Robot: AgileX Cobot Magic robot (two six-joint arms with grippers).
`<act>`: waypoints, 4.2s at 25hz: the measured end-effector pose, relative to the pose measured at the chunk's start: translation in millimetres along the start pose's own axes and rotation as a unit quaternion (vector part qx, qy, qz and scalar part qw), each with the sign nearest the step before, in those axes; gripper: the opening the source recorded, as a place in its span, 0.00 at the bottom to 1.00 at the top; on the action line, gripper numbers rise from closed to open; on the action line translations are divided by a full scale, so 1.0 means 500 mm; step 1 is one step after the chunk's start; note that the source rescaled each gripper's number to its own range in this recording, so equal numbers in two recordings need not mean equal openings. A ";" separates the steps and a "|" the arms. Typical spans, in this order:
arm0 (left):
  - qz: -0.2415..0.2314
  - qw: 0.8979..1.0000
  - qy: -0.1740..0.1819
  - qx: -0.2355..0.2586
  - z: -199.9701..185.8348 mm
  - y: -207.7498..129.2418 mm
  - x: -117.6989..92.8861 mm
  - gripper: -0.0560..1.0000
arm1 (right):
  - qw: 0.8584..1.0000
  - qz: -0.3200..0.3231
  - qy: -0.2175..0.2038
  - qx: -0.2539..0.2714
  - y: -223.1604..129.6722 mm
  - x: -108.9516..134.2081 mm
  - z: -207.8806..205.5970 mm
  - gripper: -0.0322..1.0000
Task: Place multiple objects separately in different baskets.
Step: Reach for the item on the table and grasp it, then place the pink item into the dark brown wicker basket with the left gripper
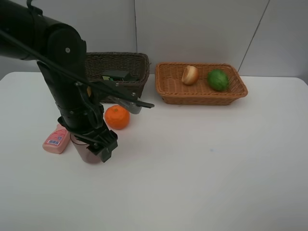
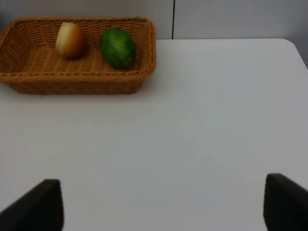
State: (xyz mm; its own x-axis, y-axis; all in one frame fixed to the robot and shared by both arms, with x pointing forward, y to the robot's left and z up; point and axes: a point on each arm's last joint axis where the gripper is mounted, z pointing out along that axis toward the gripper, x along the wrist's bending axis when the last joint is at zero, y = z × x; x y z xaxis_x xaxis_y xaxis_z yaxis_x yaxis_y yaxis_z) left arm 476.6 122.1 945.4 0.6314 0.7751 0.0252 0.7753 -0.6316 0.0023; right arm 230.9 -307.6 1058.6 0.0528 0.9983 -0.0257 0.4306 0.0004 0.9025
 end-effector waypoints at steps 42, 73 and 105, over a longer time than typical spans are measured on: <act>0.015 1.000 0.005 0.025 0.096 0.023 -0.007 0.94 | 1.000 0.004 0.000 0.000 0.000 0.000 0.000 0.84; 0.016 1.000 0.006 0.025 0.096 0.023 -0.007 0.06 | 1.000 0.004 0.000 0.000 0.000 0.000 0.000 0.84; -0.002 0.992 0.035 -0.122 -0.133 0.020 0.008 0.06 | 1.000 0.004 0.000 0.000 0.000 0.000 0.000 0.84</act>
State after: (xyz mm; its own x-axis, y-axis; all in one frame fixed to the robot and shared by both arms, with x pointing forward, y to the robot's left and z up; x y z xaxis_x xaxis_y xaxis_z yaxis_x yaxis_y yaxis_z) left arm 485.9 117.6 1012.1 0.6195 0.7794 0.0935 0.7449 -0.6212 0.2432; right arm 230.8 -307.6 1058.6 0.0561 0.9983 -0.0185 0.4295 -0.0074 0.9030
